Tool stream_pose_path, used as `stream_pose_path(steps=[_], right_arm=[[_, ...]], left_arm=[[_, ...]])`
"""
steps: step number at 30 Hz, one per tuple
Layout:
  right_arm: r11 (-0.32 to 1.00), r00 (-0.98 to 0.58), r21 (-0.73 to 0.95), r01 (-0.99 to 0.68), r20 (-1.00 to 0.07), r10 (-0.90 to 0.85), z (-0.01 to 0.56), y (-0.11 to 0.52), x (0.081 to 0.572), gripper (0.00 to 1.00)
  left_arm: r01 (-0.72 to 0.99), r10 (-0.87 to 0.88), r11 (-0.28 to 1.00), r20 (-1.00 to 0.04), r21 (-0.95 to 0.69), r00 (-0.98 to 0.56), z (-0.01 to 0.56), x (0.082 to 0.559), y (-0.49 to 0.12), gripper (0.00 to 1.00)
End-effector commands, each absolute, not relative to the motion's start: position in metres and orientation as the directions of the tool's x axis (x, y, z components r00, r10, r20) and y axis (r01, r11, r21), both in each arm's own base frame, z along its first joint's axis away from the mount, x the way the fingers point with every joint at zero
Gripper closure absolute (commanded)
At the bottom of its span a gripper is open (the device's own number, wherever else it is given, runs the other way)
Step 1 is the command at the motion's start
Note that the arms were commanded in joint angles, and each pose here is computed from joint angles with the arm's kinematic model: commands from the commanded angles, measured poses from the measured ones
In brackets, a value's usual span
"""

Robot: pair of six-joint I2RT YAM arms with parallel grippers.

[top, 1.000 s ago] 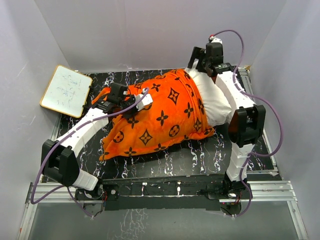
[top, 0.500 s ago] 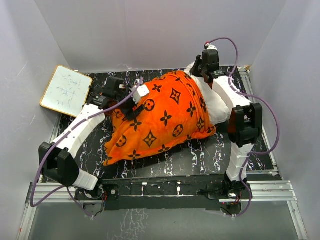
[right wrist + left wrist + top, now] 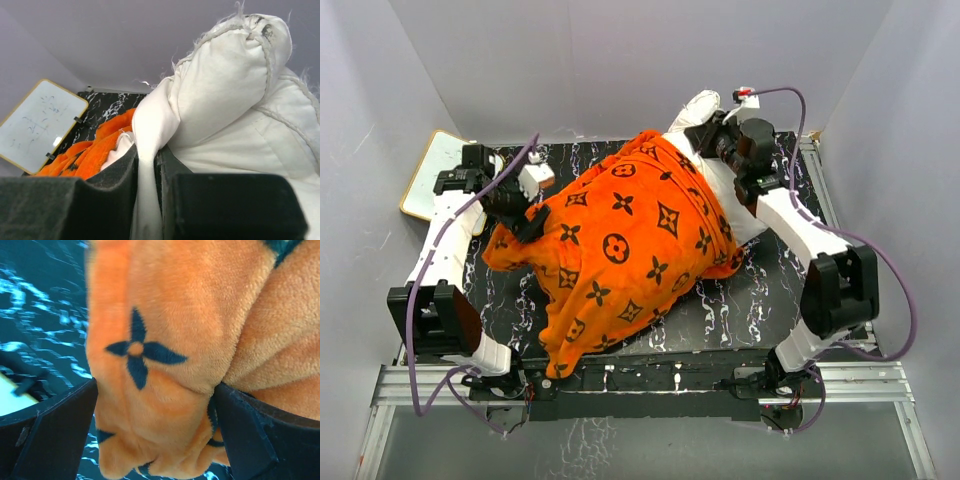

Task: Remove the pillowcase from the pillow
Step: Remove the pillow from the pillowcase.

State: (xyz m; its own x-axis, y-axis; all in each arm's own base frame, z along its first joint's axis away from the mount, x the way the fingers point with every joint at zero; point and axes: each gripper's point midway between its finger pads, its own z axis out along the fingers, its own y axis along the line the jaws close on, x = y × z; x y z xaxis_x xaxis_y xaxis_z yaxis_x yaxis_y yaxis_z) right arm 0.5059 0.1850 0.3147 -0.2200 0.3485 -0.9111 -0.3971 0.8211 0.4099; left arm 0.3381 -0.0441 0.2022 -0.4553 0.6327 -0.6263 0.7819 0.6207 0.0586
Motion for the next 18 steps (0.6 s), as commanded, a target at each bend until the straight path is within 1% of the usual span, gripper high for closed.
stream_pose_path(steps=[1, 3, 6, 9, 11, 14, 16, 18], right_arm=[[0.761, 0.149, 0.308, -0.571, -0.873, 0.464, 0.443, 0.178, 0.453, 0.92], [0.788, 0.180, 0.303, -0.536, -0.871, 0.457, 0.440, 0.168, 0.444, 0.92], [0.843, 0.235, 0.303, -0.444, -0.869, 0.436, 0.436, 0.143, 0.434, 0.92], [0.883, 0.293, 0.323, -0.341, -0.856, 0.426, 0.429, 0.112, 0.422, 0.92], [0.885, 0.328, 0.359, -0.295, -0.832, 0.447, 0.426, 0.090, 0.413, 0.92], [0.862, 0.364, 0.420, -0.285, -0.785, 0.502, 0.427, 0.066, 0.399, 0.92], [0.858, 0.367, 0.425, -0.290, -0.778, 0.509, 0.426, 0.062, 0.394, 0.92], [0.855, 0.365, 0.421, -0.303, -0.778, 0.512, 0.427, 0.063, 0.391, 0.92]], left_arm=[[0.878, 0.721, 0.476, -0.548, -0.054, -0.424, 0.180, 0.275, -0.045, 0.03], [0.900, 0.738, 0.421, -0.534, -0.113, -0.412, 0.182, 0.253, -0.046, 0.03], [0.920, 0.756, 0.373, -0.535, -0.122, -0.378, 0.191, 0.240, -0.043, 0.04], [0.929, 0.759, 0.358, -0.552, -0.092, -0.347, 0.207, 0.242, -0.041, 0.08], [0.929, 0.750, 0.359, -0.567, -0.085, -0.342, 0.216, 0.244, -0.043, 0.13], [0.929, 0.752, 0.358, -0.562, -0.090, -0.344, 0.214, 0.241, -0.043, 0.24], [0.932, 0.763, 0.349, -0.547, -0.101, -0.345, 0.207, 0.236, -0.041, 0.32], [0.931, 0.760, 0.347, -0.548, -0.114, -0.350, 0.201, 0.236, -0.042, 0.37]])
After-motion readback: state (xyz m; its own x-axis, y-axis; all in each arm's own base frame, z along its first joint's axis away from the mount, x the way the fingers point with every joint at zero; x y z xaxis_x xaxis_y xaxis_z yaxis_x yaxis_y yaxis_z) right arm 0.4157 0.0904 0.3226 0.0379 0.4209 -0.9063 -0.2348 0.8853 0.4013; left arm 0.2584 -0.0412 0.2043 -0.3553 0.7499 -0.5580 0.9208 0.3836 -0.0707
